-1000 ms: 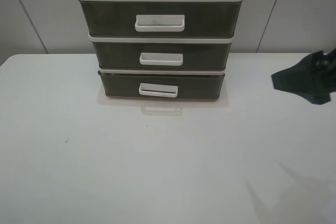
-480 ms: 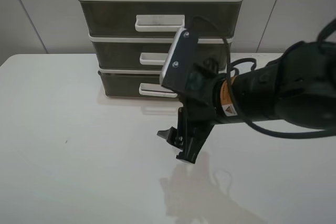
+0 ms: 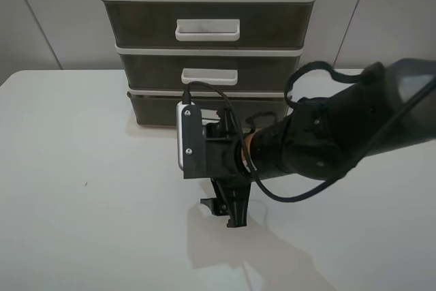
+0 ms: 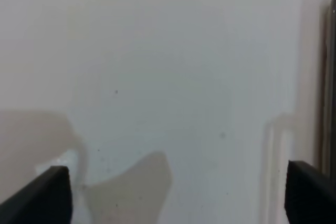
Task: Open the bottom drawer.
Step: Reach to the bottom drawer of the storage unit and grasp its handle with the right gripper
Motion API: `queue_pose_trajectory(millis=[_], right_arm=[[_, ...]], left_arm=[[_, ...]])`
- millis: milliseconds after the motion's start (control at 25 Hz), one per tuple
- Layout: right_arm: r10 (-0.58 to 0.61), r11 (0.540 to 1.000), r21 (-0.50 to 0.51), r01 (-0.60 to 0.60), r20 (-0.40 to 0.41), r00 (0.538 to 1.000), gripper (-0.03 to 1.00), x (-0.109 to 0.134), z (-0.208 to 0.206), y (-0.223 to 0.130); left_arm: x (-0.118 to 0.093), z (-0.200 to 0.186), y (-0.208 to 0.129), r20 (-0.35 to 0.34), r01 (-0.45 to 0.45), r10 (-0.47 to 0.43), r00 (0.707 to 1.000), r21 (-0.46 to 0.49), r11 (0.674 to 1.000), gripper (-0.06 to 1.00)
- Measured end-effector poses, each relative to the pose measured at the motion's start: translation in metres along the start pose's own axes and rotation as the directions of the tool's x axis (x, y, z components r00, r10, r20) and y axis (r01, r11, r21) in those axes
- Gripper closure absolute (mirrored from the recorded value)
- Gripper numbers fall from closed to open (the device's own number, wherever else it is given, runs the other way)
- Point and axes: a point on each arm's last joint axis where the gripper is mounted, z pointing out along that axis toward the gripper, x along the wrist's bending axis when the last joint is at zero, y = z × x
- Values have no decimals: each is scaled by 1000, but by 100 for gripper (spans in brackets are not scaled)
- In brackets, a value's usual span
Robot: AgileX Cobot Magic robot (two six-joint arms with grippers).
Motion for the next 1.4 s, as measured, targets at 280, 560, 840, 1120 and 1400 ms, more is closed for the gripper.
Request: queue_pose_trajectory(millis=[280,560,840,1120,1400], right_arm=[[36,997,-70,-21,212,977,17,-17,15,-4],[-5,1000,19,-2,371,929,17,-20,37,-22],[-19,999,41,4,377,926,17,-16,46,-29],[9,998,53,-27,316,949,17,-22,51,-27],[42,995,75,-69,305,951,17,-27,51,-36]], left_arm=[[0,0,0,-1,0,0,1000,0,1000,20],[1,0,0,-6,-3,3,1000,0,1000,20],[1,0,0,-6,-3,3,1000,0,1000,20],[1,0,0,-6,-3,3,1000,0,1000,20],[1,0,0,-6,-3,3,1000,0,1000,20]])
